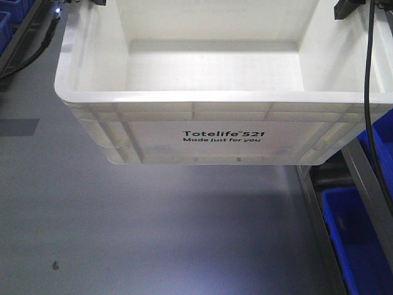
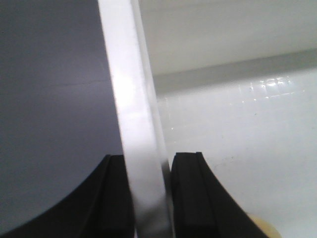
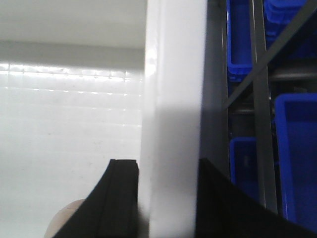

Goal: Place moving items into box and shelve
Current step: 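Hold the tote rims with both grippers while the base turns toward the shelf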

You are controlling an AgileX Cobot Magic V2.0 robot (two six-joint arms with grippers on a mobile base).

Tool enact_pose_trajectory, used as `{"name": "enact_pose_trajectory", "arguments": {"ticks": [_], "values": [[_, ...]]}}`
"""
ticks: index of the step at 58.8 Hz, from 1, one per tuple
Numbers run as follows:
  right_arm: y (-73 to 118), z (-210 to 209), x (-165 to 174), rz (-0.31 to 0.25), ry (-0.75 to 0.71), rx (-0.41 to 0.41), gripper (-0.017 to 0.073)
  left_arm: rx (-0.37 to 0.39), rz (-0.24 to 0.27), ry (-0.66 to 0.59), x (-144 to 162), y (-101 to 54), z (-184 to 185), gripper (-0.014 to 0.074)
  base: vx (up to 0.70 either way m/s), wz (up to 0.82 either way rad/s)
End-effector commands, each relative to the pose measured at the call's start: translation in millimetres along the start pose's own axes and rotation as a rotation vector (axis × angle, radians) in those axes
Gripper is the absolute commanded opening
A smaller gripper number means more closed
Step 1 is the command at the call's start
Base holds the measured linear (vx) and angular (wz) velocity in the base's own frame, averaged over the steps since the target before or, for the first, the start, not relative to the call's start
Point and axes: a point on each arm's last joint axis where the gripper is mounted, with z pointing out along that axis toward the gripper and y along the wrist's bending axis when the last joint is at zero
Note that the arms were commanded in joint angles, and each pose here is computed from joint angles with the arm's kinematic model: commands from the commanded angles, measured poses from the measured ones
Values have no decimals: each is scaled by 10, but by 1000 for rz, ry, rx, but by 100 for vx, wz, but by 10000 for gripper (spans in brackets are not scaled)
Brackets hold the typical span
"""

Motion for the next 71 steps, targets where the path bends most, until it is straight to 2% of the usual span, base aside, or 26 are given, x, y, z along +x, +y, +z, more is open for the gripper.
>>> {"name": "enact_pose_trajectory", "arguments": {"ticks": [1, 36, 71], "values": [[-182, -411, -31, -19, -113, 113, -5, -91, 36, -204, -185, 178, -393, 2, 56, 11], [-184, -411, -33, -20, -115, 115, -5, -91, 36, -204, -185, 178, -393, 2, 50, 31], [-185, -411, -32, -20, -114, 117, -5, -91, 36, -204, -185, 178, -393, 2, 33, 62]]}}
